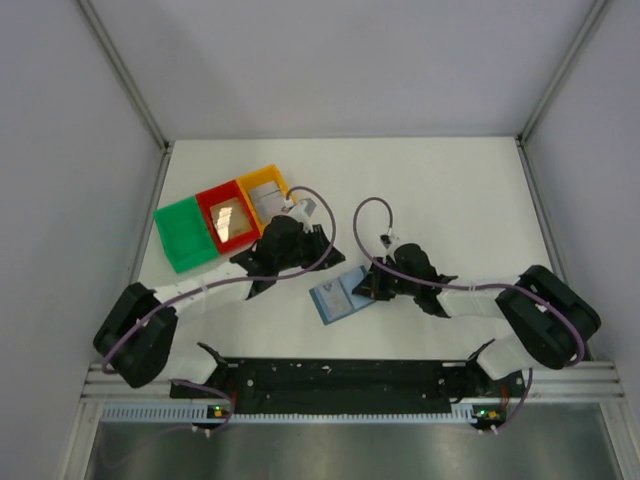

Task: Take the credit cards out of the card holder
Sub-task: Remove the credit card from the card holder.

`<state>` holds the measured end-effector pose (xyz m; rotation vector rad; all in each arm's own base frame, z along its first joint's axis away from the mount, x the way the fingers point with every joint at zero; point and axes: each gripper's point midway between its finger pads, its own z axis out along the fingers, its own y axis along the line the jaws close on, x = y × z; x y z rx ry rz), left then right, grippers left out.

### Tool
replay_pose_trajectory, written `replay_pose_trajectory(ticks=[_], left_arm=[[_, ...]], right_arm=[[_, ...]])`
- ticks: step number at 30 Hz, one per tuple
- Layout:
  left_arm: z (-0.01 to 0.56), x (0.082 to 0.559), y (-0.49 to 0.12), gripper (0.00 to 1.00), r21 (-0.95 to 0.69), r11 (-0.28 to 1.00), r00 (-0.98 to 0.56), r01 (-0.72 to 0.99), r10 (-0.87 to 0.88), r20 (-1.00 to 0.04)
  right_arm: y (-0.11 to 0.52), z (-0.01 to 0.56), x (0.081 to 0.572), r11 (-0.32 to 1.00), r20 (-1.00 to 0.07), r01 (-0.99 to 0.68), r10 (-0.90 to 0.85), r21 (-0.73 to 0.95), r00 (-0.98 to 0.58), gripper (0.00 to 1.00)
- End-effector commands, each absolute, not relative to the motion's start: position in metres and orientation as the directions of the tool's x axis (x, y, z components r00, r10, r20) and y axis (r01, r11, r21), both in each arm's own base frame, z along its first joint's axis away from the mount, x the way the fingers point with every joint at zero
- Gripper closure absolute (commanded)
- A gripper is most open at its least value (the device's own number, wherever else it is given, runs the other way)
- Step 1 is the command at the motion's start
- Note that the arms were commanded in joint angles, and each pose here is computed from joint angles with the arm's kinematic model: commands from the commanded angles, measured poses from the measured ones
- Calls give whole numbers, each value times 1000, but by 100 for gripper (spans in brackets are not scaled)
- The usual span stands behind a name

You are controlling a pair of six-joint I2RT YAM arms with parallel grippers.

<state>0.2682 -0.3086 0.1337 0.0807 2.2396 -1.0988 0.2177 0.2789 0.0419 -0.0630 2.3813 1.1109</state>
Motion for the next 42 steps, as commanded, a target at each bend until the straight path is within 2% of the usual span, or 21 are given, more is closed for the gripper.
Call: replay_pose_trajectory(ticks=[1,12,17,25,35,39,42], left_arm=[[109,244,-281,72,-655,697,-807,293,-188,-560],[58,212,-259,75,-636,727,-857,261,-128,-499],[45,210,-262,80,-645,724,-879,246,-115,-463],[18,204,-253,87,-615,760,-901,211,-93,-423],[-7,207,-239,93,-566,804,-916,185,-68,-396],[-13,209,-232,96,-536,824,-917,182,-54,-394],[-16,209,-230,97,-527,831,-919,178,-51,-391]], right_arm=[[294,65,229,604,-502,-315,165,732,-849,95],[308,56,234,590,-467,-316,119,743,-876,85],[306,46,232,615,-449,-301,98,729,-888,80],[307,28,221,595,-385,-273,67,756,-920,78],[310,50,220,414,-329,-244,147,877,-933,90],[303,51,221,385,-319,-236,168,892,-933,100],[302,52,221,385,-329,-248,161,889,-931,100]])
